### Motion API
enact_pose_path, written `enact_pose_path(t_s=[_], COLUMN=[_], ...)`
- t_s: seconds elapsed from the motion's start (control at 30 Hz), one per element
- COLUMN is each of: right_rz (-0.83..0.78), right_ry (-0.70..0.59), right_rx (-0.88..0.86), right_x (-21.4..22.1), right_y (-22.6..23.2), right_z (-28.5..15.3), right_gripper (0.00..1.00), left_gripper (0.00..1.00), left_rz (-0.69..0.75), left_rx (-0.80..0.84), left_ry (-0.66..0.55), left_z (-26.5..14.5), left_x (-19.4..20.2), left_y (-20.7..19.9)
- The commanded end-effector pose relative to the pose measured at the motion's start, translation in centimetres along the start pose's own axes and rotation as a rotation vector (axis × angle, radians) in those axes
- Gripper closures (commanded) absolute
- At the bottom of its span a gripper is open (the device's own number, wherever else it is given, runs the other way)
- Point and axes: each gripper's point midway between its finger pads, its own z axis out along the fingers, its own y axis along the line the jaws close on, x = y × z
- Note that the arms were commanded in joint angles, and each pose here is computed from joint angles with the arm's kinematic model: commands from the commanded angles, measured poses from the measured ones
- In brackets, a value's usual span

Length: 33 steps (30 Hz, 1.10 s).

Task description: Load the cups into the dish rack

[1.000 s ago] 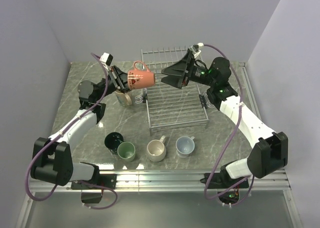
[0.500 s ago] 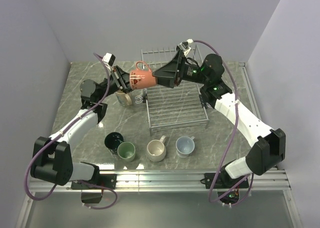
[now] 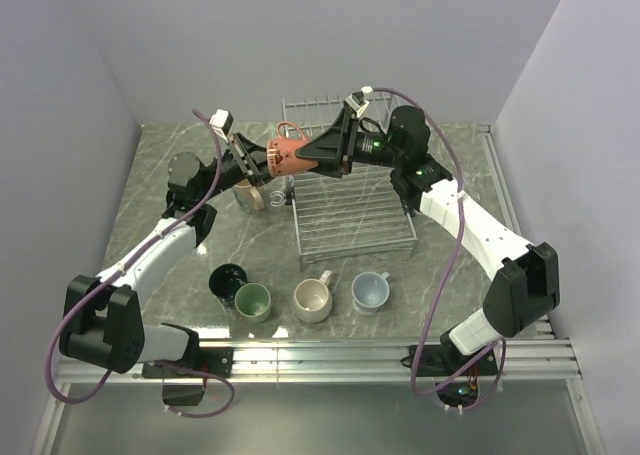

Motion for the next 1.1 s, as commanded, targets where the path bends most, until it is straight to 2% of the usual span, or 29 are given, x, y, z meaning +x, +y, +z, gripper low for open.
enact_pose_path(t_s=[0.0, 0.2, 0.27, 0.3, 0.33, 0.43, 0.53, 0.8, 1.07], right_rz=[-0.079, -0.085, -0.088, -0.092, -0.092, -0.105, -0.107, -0.137, -0.173], right_ry=[0.019, 0.004, 0.002, 0.001, 0.004, -0.006, -0.02, -0.056, -0.133], right_rx=[-0.069, -0.051, -0.052, -0.054, -0.054, -0.04, -0.029, 0.035, 0.101], right_x=[0.4, 0.2, 0.2, 0.2, 0.2, 0.1, -0.1, -0.9, -2.8], right_y=[3.5, 3.0, 3.1, 3.2, 3.2, 3.1, 3.0, 2.2, 1.1], right_z=[0.2, 0.2, 0.2, 0.1, 0.2, -0.1, -0.4, -1.8, -4.9], right_gripper=[0.58, 0.89, 0.94, 1.0, 1.0, 1.0, 1.0, 1.0, 1.0], left_gripper=[1.0, 1.0, 0.98, 0.89, 0.67, 0.3, 0.16, 0.1, 0.12], left_rz=[0.091, 0.072, 0.071, 0.071, 0.076, 0.123, 0.126, 0.121, 0.166], left_rx=[0.033, 0.024, 0.01, -0.003, -0.012, -0.073, -0.11, -0.188, -0.43], left_ry=[-0.04, -0.009, 0.019, 0.029, 0.041, 0.038, 0.037, -0.001, -0.064], left_z=[0.4, 0.3, 0.3, 0.4, 0.3, 0.2, -0.3, -2.7, -7.4], left_x=[-0.6, 0.1, 0.5, 0.5, 0.7, 0.6, 0.8, 0.6, -1.3], left_y=[-2.6, -2.0, -1.7, -1.4, -1.4, -0.8, -0.2, 1.7, 5.7])
